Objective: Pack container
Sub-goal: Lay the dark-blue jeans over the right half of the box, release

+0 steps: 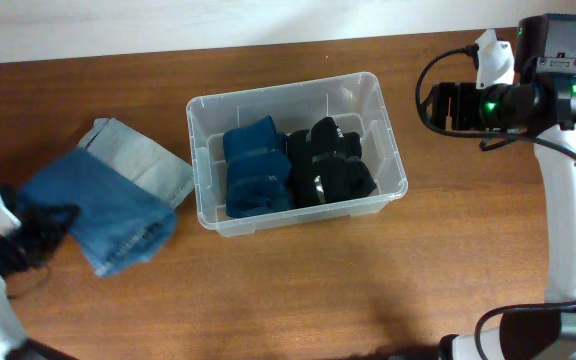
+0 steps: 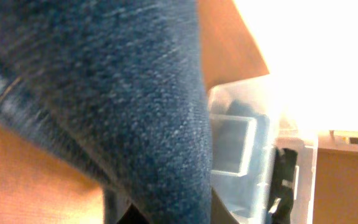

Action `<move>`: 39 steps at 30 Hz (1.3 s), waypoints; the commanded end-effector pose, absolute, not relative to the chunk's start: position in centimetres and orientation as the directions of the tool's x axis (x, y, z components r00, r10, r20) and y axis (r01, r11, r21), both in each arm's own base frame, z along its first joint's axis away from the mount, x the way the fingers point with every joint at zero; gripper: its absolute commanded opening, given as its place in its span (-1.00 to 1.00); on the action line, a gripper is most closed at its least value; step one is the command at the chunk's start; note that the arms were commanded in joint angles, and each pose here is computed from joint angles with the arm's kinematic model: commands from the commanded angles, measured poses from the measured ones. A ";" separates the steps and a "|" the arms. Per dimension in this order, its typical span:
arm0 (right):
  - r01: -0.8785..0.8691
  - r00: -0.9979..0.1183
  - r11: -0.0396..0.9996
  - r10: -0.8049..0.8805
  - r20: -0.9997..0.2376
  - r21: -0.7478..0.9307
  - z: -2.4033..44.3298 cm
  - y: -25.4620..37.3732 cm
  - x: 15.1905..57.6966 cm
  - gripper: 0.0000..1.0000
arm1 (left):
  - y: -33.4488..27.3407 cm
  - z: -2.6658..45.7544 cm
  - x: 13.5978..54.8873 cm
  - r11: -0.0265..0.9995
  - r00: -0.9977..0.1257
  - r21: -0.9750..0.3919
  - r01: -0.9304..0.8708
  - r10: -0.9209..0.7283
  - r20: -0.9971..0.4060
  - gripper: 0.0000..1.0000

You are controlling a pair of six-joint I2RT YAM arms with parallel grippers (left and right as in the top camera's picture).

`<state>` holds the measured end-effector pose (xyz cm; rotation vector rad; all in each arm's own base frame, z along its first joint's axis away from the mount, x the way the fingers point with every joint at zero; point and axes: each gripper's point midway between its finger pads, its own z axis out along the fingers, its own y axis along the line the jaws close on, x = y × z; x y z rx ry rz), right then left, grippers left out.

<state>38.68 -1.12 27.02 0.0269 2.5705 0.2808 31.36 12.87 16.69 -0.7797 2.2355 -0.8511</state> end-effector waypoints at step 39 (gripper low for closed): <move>0.092 -0.854 0.968 0.197 -0.482 0.232 26.5 -4.8 37.8 0.97 | -33.0 23.6 39.8 0.695 -0.785 -0.592 0.408 -0.063 -0.616 -0.99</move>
